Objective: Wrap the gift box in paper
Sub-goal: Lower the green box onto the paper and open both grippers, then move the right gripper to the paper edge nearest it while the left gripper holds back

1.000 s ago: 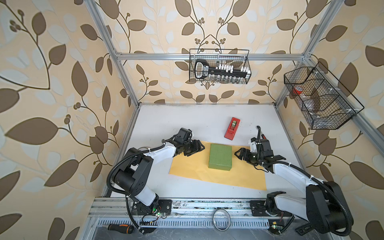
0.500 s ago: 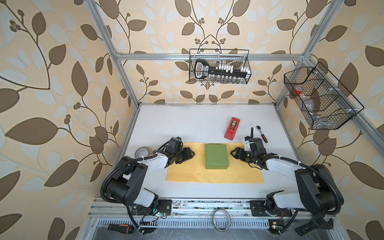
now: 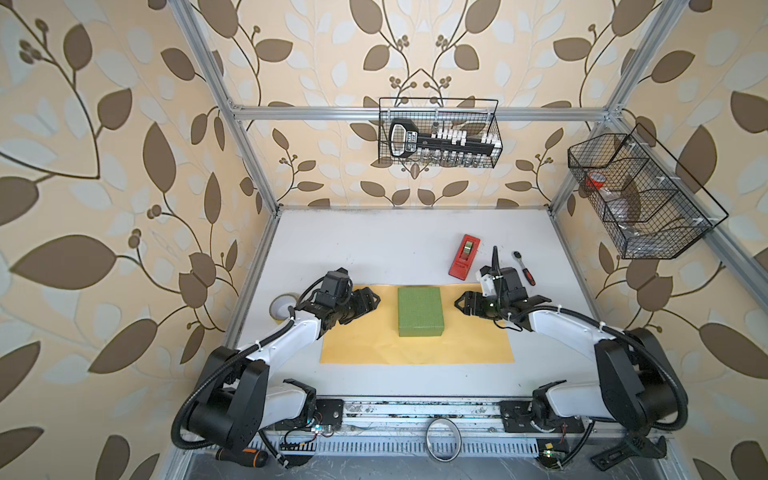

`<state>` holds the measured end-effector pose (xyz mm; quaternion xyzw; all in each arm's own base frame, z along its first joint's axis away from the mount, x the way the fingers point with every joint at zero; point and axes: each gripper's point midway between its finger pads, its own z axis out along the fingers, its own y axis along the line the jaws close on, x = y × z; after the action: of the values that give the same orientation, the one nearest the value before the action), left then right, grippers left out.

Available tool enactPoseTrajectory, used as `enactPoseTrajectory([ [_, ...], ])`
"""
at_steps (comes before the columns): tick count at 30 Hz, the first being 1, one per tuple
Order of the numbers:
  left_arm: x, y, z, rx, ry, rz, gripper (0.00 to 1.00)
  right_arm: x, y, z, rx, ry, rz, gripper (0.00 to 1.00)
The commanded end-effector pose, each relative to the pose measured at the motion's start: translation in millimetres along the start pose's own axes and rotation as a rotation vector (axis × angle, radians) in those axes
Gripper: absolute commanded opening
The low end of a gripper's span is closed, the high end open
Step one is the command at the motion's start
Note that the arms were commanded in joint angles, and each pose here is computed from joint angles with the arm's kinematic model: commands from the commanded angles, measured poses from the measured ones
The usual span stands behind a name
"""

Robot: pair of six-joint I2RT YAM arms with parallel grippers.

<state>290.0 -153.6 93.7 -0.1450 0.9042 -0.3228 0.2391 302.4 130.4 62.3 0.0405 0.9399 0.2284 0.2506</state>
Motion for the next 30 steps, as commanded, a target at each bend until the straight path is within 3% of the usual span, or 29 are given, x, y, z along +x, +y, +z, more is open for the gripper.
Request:
enactPoseTrajectory([
  [1,-3.4,-48.9,-22.4,0.16,0.007,0.046,0.8,11.5,-36.0,-18.5,0.125,-0.004,0.032,0.86],
  [6,4.1,-80.5,-32.7,0.239,0.042,0.107,0.82,18.8,-74.9,-39.4,0.251,-0.084,0.143,0.94],
  [14,8.5,-85.8,-31.3,0.251,0.07,0.117,0.82,64.9,-98.2,-46.6,0.377,0.033,0.24,0.92],
  [22,10.1,-83.7,-33.0,0.242,0.071,0.133,0.82,94.8,-90.2,-40.1,0.345,0.16,0.293,0.87],
  [30,9.0,-86.9,-35.3,0.251,0.068,0.143,0.82,101.5,-57.8,-43.5,0.157,0.191,0.324,0.79],
])
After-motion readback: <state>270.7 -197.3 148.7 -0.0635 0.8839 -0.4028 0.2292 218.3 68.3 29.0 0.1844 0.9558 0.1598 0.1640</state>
